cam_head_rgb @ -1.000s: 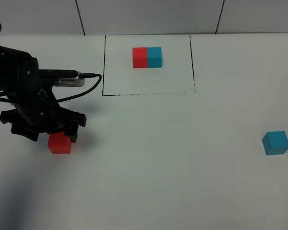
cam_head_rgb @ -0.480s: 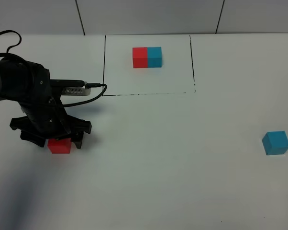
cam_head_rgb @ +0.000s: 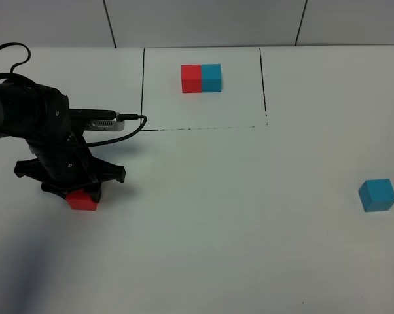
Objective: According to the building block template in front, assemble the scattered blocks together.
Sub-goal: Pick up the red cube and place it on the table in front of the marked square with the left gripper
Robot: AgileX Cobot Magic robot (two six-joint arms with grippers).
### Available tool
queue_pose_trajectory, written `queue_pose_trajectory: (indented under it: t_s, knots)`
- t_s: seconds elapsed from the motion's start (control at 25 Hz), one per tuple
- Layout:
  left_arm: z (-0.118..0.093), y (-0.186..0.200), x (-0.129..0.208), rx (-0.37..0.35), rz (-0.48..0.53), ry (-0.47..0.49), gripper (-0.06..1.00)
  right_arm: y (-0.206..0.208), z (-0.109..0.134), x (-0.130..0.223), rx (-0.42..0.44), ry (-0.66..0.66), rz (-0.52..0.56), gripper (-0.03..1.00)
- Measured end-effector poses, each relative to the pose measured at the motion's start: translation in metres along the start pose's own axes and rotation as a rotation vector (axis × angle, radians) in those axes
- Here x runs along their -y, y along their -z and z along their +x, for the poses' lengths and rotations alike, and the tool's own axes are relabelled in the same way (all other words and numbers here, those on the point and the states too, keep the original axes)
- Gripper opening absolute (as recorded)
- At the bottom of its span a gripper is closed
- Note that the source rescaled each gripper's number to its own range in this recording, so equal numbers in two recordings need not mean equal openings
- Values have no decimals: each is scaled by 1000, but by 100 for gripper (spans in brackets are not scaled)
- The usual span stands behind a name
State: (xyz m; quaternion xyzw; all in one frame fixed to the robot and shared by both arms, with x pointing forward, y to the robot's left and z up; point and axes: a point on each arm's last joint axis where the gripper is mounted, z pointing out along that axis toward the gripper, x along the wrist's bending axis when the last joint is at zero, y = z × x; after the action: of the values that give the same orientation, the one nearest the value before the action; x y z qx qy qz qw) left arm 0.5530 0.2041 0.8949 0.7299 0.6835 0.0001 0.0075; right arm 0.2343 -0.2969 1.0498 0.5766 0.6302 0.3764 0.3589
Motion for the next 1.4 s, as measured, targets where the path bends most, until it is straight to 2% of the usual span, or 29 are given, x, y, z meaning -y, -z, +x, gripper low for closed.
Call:
queue_pose_trajectory:
  t_s: [0.08, 0.16, 0.32, 0.4, 0.48, 0.68, 0.8, 0.96, 1.16, 1.28, 1.4]
  knots:
    - [1, 1, -1, -14, 5, -62, 1, 0, 0, 0, 0, 0, 0, 90]
    - [2, 5, -3, -27, 13, -167, 1, 0, 0, 0, 0, 0, 0, 90]
    - [-6, 18, -14, -26, -7, -453, 1, 0, 0, 0, 0, 0, 0, 90]
    - [-17, 26, -19, -30, -21, -653, 1, 0, 0, 0, 0, 0, 0, 90]
    - [-30, 32, -27, -36, -33, -802, 1, 0, 0, 0, 0, 0, 0, 90]
    - [-70, 46, -52, -54, -65, -1132, 1, 0, 0, 0, 0, 0, 0, 90]
    - [-100, 46, -63, -57, -53, -1294, 1, 0, 0, 0, 0, 0, 0, 90]
    - [-135, 44, -73, -68, -21, -1444, 1, 0, 0, 0, 0, 0, 0, 90]
    - [-168, 26, -78, -71, 4, -1575, 1, 0, 0, 0, 0, 0, 0, 90]
    - [-182, 17, -76, -69, 5, -1621, 1, 0, 0, 0, 0, 0, 0, 90]
    - [-186, 5, -76, -63, 18, -1625, 1, 0, 0, 0, 0, 0, 0, 90]
